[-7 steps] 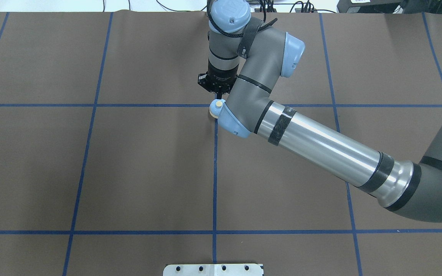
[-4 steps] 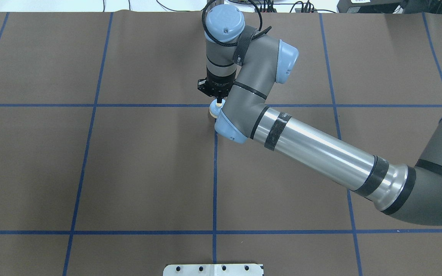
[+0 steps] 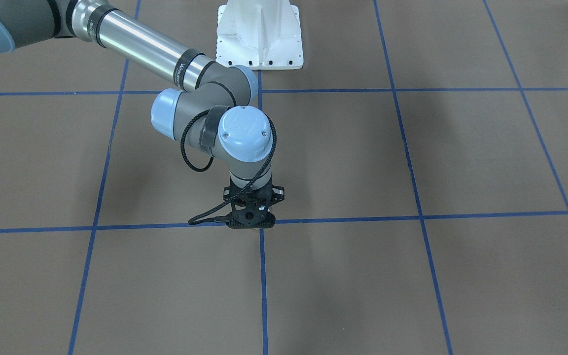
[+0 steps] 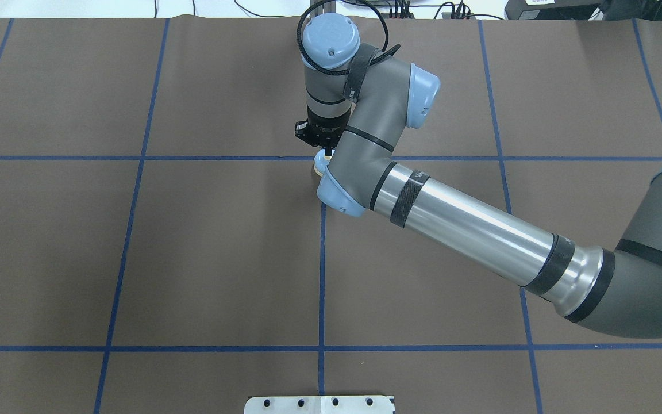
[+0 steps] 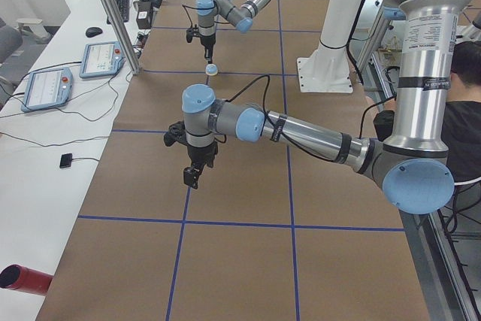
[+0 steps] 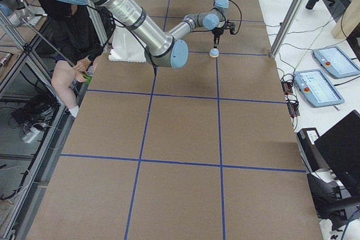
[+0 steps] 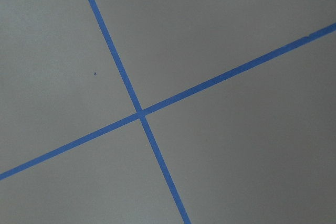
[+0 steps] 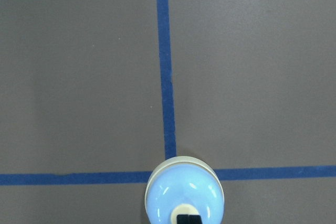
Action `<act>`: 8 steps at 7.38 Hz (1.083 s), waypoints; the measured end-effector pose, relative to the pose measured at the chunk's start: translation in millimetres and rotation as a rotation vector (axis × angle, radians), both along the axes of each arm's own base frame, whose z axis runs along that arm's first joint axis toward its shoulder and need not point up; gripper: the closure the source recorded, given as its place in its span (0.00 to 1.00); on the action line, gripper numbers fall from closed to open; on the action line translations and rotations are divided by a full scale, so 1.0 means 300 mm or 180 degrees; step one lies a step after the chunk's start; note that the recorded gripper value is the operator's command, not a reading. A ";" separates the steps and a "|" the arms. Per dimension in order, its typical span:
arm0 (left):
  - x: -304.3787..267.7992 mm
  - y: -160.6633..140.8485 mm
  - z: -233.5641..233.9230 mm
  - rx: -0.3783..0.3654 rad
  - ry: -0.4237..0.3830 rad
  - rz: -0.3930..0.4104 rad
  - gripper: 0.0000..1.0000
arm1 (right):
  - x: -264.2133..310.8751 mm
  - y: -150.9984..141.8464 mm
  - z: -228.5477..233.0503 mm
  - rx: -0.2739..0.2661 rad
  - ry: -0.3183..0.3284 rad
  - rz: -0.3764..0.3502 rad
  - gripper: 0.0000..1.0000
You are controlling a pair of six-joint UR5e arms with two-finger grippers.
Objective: Place and press bell with both arms
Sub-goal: 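Press down on the bell's top button with the right gripper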
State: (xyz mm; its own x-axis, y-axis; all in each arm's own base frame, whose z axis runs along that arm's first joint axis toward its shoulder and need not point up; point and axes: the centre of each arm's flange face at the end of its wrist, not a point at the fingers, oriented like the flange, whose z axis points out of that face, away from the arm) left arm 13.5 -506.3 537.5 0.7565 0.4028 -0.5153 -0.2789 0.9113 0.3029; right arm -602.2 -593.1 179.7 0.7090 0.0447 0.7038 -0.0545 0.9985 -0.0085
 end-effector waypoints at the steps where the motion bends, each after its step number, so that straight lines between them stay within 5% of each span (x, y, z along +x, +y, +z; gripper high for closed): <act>1: 0.000 0.000 0.001 -0.0002 -0.0001 0.0000 0.00 | -0.006 -0.005 0.005 0.0006 0.0002 0.0001 1.00; 8: 0.002 -0.002 0.018 -0.0025 -0.0005 0.0002 0.00 | -0.031 0.004 0.036 0.0010 0.0021 -0.0016 1.00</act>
State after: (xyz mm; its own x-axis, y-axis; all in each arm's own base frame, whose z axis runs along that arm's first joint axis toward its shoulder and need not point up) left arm 14.0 -507.0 542.9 0.7570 0.3993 -0.5173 -0.2799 0.9134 0.2954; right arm -611.6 -592.0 190.4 0.7139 0.0389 0.6992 -0.0495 0.9988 -0.0051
